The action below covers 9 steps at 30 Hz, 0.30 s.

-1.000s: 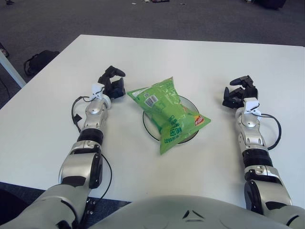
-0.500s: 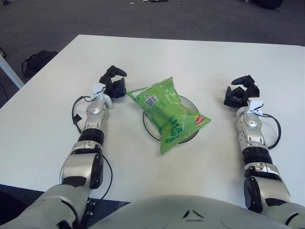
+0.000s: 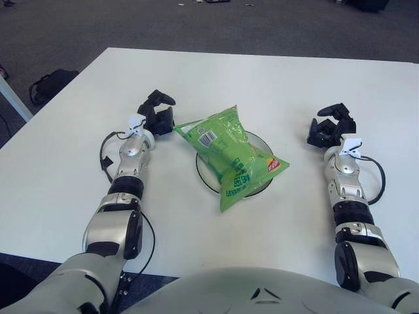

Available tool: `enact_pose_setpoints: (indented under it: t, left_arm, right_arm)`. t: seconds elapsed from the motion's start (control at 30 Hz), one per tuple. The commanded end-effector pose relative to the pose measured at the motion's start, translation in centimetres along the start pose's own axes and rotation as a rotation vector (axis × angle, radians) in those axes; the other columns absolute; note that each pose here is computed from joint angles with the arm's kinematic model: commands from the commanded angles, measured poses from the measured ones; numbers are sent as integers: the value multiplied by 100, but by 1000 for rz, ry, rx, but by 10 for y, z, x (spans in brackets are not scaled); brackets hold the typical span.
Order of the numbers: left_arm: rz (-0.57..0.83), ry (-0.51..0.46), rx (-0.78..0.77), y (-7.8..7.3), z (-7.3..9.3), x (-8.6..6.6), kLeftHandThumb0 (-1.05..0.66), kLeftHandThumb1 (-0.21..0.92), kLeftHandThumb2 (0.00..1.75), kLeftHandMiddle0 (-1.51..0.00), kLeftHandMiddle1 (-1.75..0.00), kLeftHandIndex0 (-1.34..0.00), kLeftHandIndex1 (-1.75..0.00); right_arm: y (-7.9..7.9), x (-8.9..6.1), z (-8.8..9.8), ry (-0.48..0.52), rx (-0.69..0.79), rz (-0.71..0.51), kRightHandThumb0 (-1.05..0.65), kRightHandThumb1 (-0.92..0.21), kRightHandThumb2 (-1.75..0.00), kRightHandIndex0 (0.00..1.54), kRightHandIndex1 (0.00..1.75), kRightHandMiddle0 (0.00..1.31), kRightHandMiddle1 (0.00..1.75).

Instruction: Put the snack into the plate.

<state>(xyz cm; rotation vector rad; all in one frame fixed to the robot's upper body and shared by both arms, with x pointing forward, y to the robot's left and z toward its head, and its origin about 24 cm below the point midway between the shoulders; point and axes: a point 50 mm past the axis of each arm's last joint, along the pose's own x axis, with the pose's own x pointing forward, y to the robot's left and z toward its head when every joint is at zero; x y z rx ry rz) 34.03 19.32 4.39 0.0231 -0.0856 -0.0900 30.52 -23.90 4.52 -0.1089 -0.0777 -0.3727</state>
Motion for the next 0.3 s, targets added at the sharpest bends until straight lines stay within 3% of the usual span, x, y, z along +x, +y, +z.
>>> enact_pose_setpoints:
  t: [0.0,0.27]
  left_arm:
    - [-1,166,-44,-9,-40,-24,-42,53,105,-105,-175,-45,-175]
    - [2,169,-37,-10,-40,-25,-41,53,104,-104,-175,-44,-175]
  right_arm:
    - [5,-28,-42,184,36,11,-1,-18,-146,78,165,46,175]
    - [4,-29,-43,202,81,36,-1,-18,-146,77,165,46,175]
